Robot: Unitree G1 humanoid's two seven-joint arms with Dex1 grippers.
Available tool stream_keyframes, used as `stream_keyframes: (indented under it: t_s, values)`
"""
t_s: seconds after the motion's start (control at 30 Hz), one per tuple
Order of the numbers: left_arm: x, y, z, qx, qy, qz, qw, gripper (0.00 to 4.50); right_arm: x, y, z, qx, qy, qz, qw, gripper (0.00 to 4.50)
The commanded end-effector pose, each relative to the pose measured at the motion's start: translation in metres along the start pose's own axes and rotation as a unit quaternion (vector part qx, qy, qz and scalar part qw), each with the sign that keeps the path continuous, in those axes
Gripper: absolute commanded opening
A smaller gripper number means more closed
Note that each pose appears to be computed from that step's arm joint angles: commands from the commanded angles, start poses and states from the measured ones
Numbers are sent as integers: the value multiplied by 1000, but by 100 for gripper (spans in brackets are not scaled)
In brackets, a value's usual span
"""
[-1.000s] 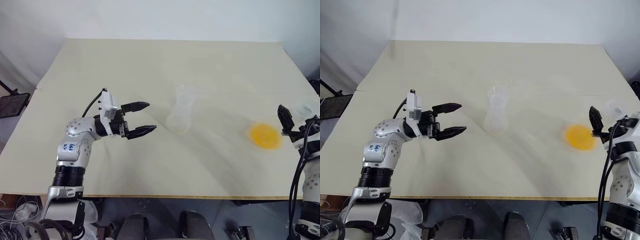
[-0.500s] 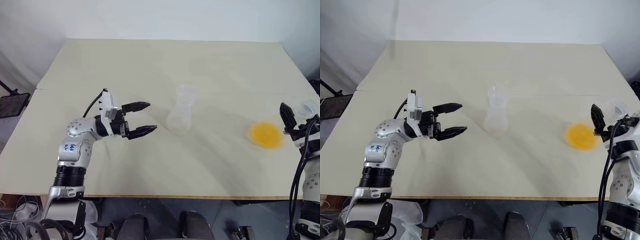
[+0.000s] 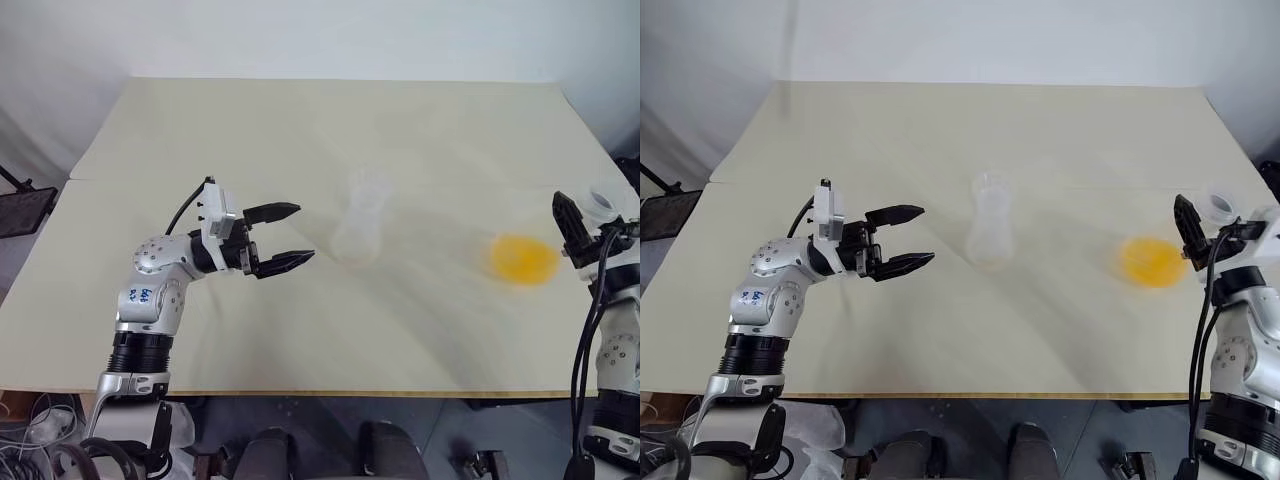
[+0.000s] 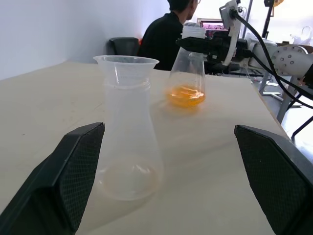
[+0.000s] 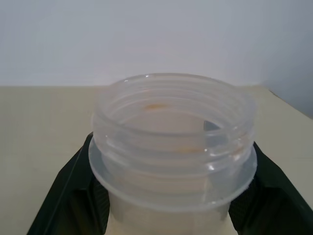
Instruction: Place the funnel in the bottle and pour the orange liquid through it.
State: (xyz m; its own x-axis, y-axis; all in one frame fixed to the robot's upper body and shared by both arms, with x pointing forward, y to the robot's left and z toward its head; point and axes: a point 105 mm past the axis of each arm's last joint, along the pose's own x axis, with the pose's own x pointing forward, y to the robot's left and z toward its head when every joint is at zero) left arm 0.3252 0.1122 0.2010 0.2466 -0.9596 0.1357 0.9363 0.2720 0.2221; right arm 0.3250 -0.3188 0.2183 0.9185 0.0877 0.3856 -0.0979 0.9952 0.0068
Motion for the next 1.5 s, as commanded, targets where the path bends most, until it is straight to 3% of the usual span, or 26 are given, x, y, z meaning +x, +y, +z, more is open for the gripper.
stream_keyframes:
  t_s: [0.03,0.13,0.23,0.33,0.47,0.6,1.5]
  values:
    - [-2,0,6,14,-11,6,1000,450,15,26,35,-19,-46,48,998,248]
    - [-3,1,7,14,-13,14,1000,450,29,54,35,-40,-6,95,995,248]
    - [-4,2,8,16,-16,24,999,450,42,81,32,-142,34,132,981,248]
    - [-5,2,8,15,-20,34,999,450,51,108,40,-254,11,179,950,248]
    - [-5,0,7,13,-22,44,999,450,62,123,42,-281,1,186,942,248]
    - [-5,-2,6,12,-26,58,998,450,67,139,38,-341,-16,213,916,248]
    - [2,-9,3,10,-32,78,996,450,93,185,43,-582,-122,260,760,248]
